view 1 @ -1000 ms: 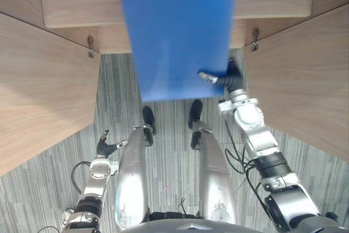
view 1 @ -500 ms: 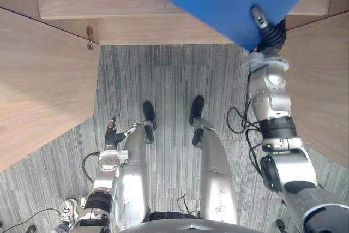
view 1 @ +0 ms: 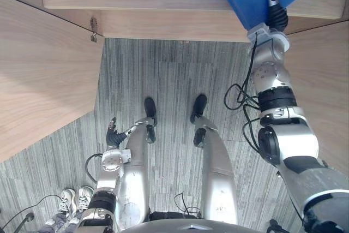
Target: Walk over to the cabinet, pick up the folder, carry it to the office cabinet, place the folder inside the office cabinet, then close the office cabinet door
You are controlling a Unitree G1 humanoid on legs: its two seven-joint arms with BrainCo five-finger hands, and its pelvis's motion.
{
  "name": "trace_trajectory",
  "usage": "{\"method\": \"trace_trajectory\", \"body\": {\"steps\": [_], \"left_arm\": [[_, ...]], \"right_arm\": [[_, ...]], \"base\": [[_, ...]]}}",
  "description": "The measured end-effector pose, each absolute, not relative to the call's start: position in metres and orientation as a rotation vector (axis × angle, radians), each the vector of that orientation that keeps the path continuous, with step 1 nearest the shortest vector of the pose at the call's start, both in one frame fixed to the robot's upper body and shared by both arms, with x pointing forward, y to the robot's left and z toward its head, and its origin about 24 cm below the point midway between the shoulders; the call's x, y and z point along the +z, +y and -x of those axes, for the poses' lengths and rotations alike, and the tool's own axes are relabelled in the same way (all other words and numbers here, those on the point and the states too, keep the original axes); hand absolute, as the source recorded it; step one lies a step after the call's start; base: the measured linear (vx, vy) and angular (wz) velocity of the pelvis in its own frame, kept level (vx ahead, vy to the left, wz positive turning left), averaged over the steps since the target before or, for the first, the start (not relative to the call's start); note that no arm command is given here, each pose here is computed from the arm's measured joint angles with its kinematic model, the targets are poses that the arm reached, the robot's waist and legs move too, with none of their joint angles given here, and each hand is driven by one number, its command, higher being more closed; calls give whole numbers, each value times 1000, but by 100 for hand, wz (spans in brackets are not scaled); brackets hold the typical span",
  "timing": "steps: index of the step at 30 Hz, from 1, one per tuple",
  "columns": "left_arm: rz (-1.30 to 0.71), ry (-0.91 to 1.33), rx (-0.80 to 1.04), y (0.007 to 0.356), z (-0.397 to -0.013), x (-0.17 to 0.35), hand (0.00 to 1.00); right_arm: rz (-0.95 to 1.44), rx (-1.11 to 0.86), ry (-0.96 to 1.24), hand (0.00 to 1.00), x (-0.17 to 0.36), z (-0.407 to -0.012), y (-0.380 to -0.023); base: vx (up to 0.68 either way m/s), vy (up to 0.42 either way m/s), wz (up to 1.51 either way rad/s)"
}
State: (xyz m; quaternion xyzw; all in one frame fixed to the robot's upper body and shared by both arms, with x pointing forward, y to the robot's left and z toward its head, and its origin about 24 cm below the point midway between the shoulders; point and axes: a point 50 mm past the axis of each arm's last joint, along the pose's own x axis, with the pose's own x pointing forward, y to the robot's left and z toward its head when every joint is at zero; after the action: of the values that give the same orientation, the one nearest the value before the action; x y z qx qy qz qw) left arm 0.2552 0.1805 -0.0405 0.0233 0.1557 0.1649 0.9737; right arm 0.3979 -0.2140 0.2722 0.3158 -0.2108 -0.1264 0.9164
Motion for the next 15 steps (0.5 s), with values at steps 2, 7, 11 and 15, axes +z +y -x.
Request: {"method": "trace_trajectory", "body": {"steps": [2, 7, 11, 15], "left_arm": [[-47, 314, 346, 181, -255, -40, 0], [-23, 318, 362, 176, -261, -39, 0], [-19, 319, 369, 175, -263, -38, 0], [-16, 324, 382, 175, -263, -39, 0]], "right_arm": [[-669, -258, -433, 100, 277, -400, -213], [-759, -272, -426, 0, 285, -401, -211], [-845, -281, -427, 0, 287, -401, -208], [-878, -279, -441, 0, 290, -401, -204]], "base": [[0, 0, 0], [16, -8, 5], [20, -14, 6], [25, -20, 7]]}}
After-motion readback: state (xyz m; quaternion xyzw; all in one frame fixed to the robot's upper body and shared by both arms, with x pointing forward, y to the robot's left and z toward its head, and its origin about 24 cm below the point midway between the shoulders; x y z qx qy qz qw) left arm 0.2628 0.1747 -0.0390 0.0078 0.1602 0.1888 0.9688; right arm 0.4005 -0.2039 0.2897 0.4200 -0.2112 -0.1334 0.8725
